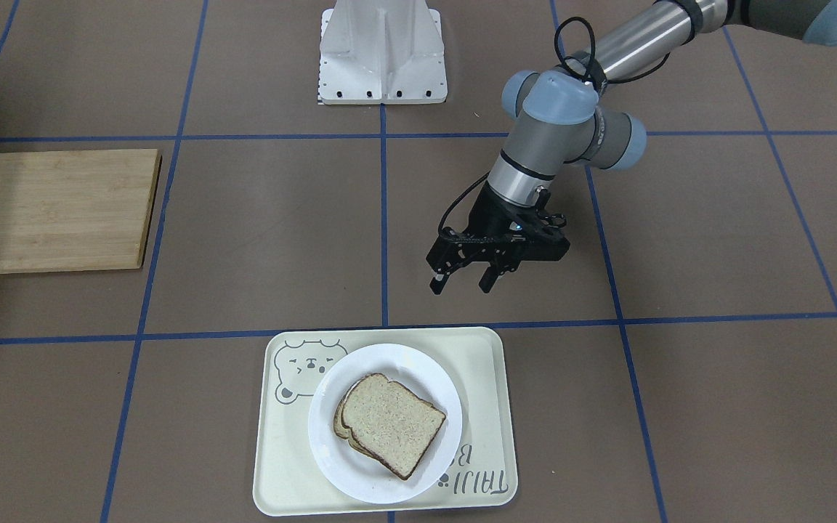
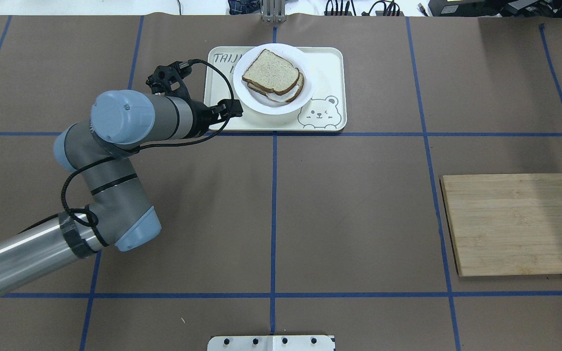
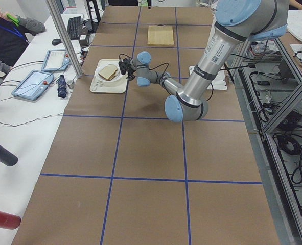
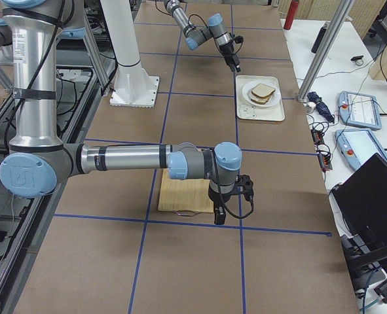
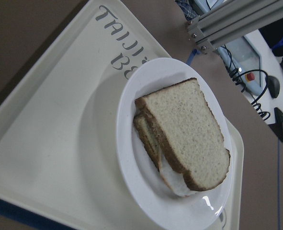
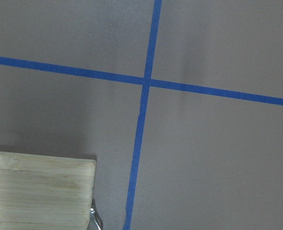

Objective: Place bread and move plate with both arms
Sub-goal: 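Release the plate on the tray and pull the left arm back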

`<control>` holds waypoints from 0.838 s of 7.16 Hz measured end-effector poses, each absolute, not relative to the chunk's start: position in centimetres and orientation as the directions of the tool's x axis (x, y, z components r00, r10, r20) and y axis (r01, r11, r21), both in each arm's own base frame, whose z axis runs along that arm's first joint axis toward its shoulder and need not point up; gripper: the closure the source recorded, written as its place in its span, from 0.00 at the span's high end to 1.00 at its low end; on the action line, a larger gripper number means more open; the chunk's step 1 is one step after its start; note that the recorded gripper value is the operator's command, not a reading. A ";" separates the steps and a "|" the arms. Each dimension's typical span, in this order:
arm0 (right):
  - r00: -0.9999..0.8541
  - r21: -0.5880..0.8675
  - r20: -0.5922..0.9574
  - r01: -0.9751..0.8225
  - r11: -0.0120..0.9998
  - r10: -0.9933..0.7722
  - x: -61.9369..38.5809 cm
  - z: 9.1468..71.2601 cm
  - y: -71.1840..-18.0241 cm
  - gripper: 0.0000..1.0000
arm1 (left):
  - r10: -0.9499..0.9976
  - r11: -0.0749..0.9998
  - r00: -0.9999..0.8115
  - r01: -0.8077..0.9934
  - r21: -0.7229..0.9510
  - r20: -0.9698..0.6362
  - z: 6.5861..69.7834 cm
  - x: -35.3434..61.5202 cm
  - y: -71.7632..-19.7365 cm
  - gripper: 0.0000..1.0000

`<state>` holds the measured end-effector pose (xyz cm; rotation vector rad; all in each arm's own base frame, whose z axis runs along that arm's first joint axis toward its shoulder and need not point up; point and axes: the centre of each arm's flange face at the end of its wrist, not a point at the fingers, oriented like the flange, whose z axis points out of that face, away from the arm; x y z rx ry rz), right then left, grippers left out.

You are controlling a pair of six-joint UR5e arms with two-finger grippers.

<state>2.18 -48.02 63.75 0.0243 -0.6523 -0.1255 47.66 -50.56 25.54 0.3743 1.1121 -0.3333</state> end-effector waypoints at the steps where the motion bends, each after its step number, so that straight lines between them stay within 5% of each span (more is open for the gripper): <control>1: 0.787 0.063 0.604 0.109 0.992 -0.124 2.2 63.7 -48.0 1.00 | 0.041 0.908 0.560 0.324 0.264 -0.828 25.9 45.2 -49.8 0.99; 3: 0.787 0.063 0.604 0.108 0.992 -0.124 2.2 63.7 -48.0 1.00 | 0.220 0.904 0.754 0.082 0.420 -0.619 28.1 38.8 -50.7 0.99; 6: 0.787 0.059 0.605 0.108 0.992 -0.122 2.2 63.9 -47.8 1.00 | 0.434 0.865 0.796 -0.238 0.442 -0.421 35.9 23.3 -55.8 0.99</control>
